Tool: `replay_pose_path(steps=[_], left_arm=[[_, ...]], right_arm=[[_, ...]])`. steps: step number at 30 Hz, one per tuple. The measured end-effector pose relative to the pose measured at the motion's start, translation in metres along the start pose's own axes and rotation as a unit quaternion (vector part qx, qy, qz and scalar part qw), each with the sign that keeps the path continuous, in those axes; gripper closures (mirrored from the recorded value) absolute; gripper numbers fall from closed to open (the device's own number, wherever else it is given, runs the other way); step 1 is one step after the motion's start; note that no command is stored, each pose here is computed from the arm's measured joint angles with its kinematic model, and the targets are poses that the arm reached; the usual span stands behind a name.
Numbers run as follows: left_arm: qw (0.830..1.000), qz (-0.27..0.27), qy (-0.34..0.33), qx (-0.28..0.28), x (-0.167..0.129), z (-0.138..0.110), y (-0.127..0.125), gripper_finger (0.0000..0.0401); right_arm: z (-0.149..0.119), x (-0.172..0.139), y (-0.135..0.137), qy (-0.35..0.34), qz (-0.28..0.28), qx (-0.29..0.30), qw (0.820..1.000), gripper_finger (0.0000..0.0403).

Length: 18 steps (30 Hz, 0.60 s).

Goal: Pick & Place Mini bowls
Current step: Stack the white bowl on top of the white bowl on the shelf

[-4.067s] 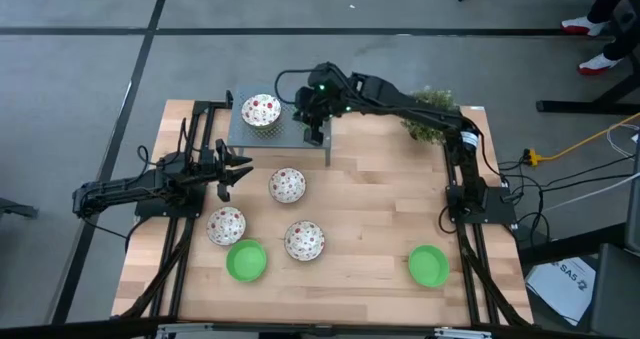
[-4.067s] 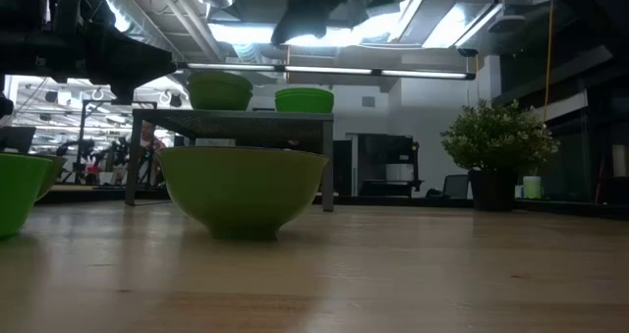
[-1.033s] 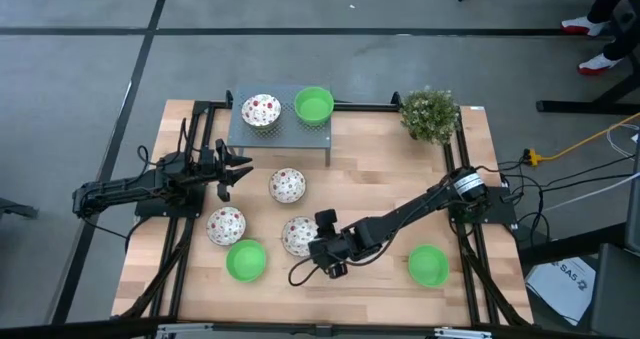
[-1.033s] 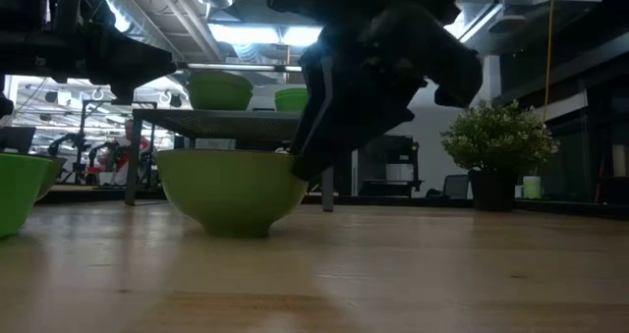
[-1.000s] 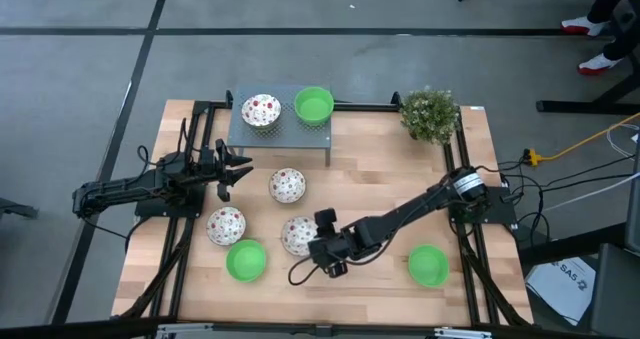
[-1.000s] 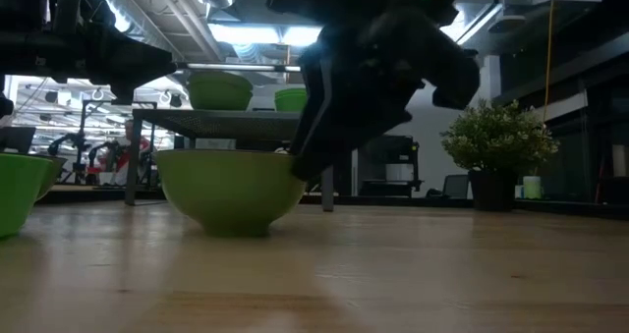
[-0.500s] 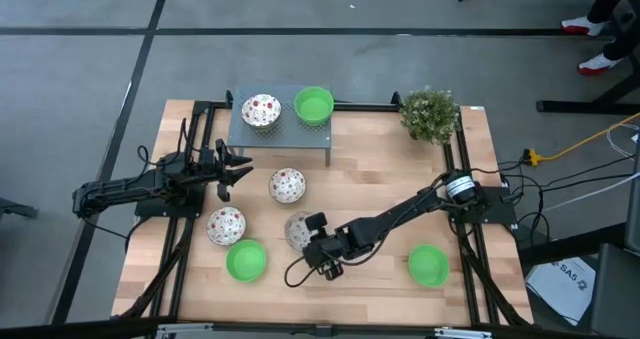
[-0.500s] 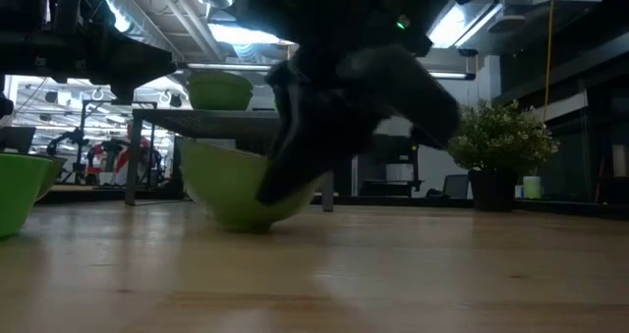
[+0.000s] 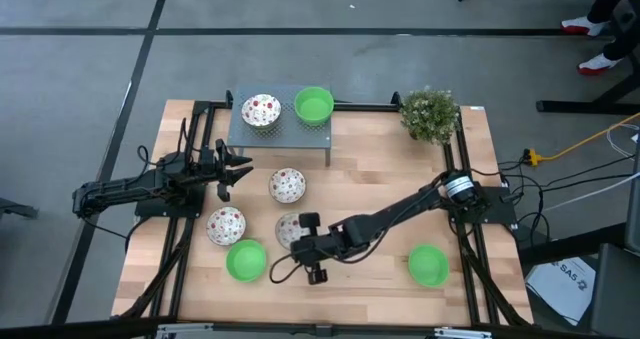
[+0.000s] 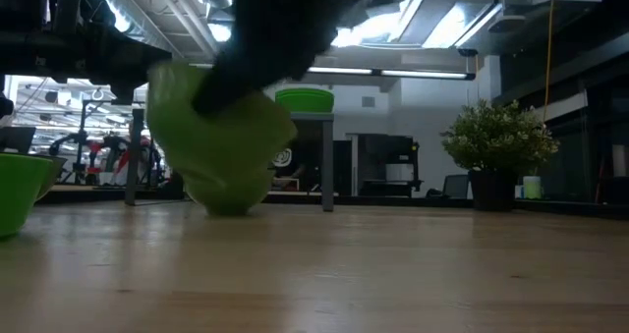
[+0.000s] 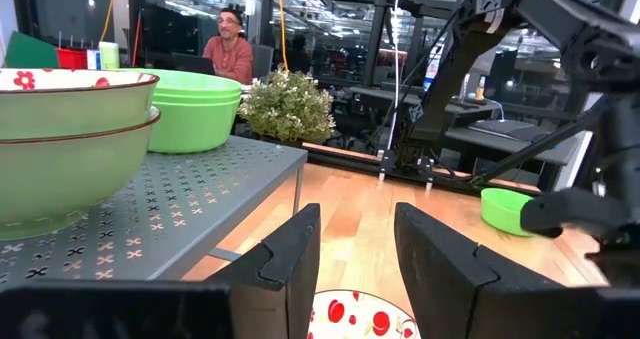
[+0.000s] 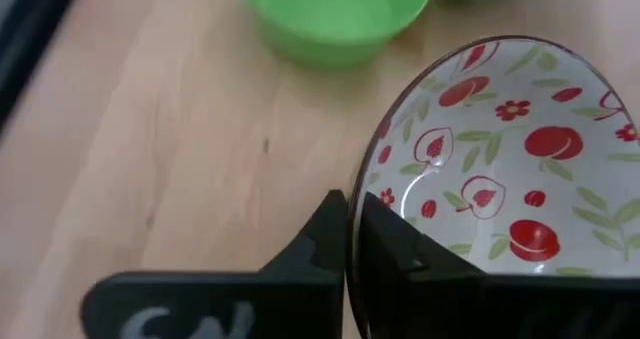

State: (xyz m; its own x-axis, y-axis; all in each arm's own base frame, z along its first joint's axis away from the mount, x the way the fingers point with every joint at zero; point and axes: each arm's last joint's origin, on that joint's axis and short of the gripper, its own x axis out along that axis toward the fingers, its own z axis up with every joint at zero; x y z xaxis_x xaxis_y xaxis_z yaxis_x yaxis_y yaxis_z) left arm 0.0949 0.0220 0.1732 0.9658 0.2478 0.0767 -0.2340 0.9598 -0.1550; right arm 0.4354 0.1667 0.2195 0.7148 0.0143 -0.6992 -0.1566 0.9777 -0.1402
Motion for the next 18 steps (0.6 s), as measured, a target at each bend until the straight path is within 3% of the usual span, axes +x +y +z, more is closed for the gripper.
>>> replay_pose_path(steps=[7,18], left_arm=[[1.000,0.000,0.000,0.000,0.000,0.000,0.000,0.0276],[1.000,0.000,0.000,0.000,0.000,0.000,0.000,0.0276]], right_arm=[[0.032,-0.018,-0.013,-0.035,-0.005,0.035,0.999,0.0390],[0.079,-0.047,-0.055,-0.113,-0.018,0.007,0.993,0.0390]])
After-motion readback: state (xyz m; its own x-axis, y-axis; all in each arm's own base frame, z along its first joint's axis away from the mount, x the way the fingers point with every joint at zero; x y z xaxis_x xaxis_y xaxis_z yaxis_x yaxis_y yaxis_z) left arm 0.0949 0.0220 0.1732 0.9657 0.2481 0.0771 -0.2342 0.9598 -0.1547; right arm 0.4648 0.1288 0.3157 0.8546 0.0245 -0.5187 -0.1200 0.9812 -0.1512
